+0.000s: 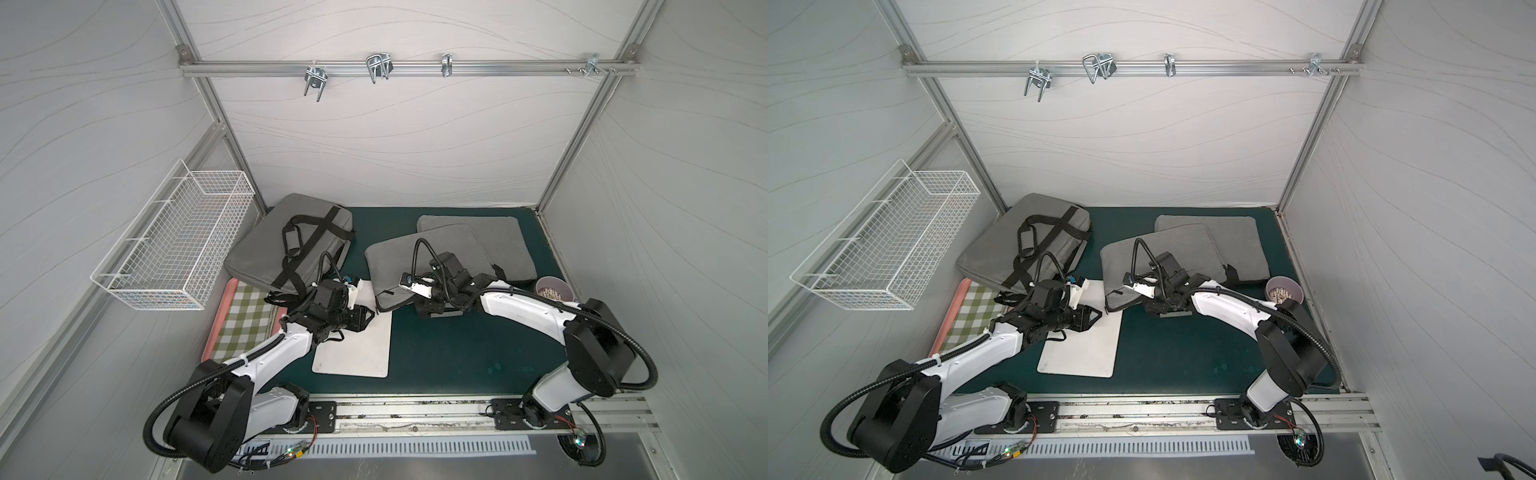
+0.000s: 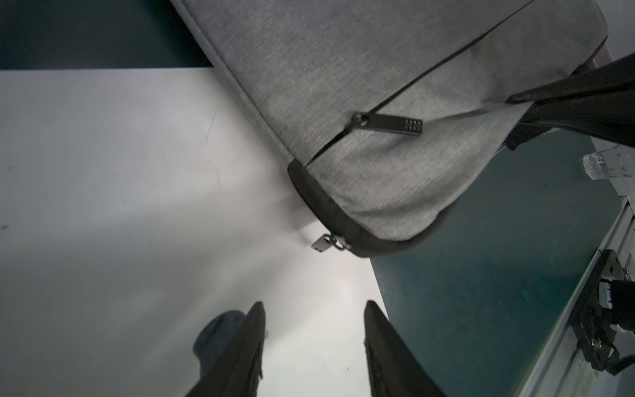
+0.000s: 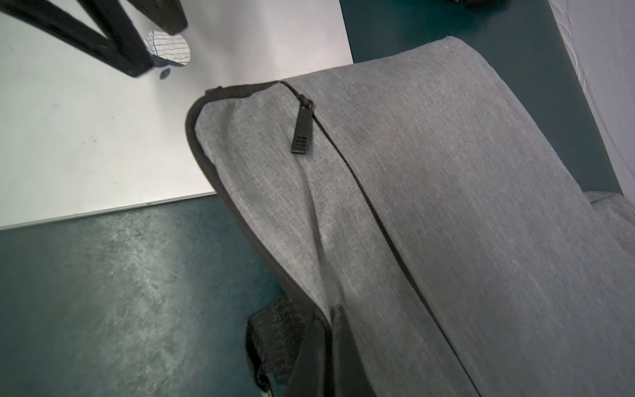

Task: Open the zippered laptop bag and take out the laptop
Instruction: Pick up the zippered laptop bag, then unzip the zipper on the zippered laptop bag.

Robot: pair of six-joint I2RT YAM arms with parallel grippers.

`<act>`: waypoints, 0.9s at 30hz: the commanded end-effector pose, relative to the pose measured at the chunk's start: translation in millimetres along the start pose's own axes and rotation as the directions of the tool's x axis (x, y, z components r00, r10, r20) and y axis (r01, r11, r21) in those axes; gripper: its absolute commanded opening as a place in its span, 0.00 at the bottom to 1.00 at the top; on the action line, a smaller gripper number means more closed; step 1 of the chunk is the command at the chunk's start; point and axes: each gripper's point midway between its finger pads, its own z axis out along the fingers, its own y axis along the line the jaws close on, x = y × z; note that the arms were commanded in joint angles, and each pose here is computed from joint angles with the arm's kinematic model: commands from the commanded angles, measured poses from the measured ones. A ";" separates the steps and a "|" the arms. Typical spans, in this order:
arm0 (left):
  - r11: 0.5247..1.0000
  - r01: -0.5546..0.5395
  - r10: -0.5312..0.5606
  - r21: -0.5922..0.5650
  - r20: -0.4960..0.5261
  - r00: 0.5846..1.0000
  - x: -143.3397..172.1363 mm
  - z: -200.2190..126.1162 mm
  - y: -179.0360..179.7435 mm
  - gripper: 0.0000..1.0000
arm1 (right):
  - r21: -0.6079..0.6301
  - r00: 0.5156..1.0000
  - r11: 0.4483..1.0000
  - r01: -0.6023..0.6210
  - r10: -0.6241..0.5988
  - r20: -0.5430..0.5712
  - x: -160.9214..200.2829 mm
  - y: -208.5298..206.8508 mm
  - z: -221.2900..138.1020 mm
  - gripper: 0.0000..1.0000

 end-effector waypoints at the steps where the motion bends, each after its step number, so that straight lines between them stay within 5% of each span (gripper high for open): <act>1: 0.993 -0.108 0.104 0.043 0.083 0.991 -28.9 5.7 -10.7 0.47 | 0.050 0.993 0.998 -0.042 0.036 0.114 -33.0 -26.2 -24.9 0.00; 7: 0.988 -0.150 0.149 0.024 0.032 0.988 -20.8 14.2 -3.9 0.46 | 0.034 0.991 0.997 -0.069 0.064 0.119 -30.6 -33.5 -26.1 0.00; 27: 0.892 -0.392 0.372 0.227 0.128 0.919 -46.9 37.1 -30.1 0.41 | -0.014 0.980 0.991 -0.130 0.131 0.152 -33.5 -46.3 -32.9 0.00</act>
